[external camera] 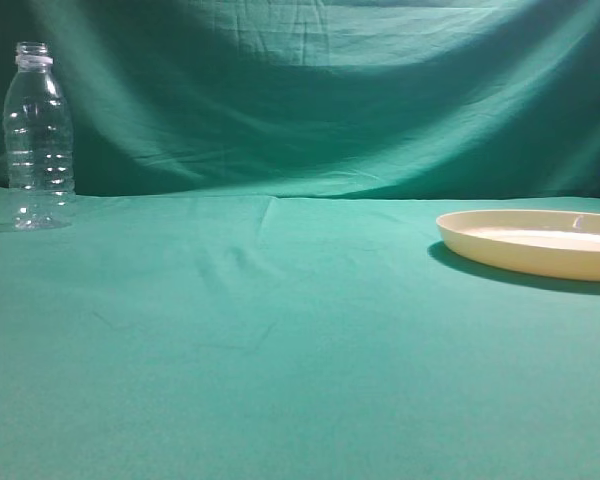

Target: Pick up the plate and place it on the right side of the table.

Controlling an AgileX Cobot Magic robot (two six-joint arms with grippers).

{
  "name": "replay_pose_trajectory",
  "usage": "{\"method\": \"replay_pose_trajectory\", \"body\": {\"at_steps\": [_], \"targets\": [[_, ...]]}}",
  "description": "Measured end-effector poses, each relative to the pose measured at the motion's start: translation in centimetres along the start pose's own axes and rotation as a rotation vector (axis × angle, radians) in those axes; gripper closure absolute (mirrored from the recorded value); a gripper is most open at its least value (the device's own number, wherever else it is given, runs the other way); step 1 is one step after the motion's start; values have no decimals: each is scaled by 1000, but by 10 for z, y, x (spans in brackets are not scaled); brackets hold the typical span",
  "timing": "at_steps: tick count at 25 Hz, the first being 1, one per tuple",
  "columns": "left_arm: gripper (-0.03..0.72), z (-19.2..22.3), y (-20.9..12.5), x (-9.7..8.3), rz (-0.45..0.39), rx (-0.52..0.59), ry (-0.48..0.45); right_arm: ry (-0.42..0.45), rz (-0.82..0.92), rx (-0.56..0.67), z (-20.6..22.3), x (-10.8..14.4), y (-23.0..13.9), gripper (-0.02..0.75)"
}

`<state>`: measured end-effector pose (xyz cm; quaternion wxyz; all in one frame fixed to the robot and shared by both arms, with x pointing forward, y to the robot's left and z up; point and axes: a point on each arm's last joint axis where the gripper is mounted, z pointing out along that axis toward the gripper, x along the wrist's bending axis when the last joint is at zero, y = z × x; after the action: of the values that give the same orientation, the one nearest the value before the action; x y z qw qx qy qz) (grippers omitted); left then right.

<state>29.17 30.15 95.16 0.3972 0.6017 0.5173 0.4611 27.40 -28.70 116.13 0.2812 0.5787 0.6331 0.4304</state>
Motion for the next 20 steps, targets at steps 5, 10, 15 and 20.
{"method": "replay_pose_trajectory", "body": {"at_steps": [5, 10, 15, 20], "targets": [[688, 0, 0, 0, 0, 0, 0, -3, -8, -22, -20, -2, -19, 738], [688, 0, 0, 0, 0, 0, 0, -33, -36, -109, -10, -9, -37, 738], [688, 0, 0, 0, 0, 0, 0, -71, -81, -217, 19, -19, -70, 738], [688, 0, 0, 0, 0, 0, 0, -94, -137, -342, 51, -28, -109, 738]]}}
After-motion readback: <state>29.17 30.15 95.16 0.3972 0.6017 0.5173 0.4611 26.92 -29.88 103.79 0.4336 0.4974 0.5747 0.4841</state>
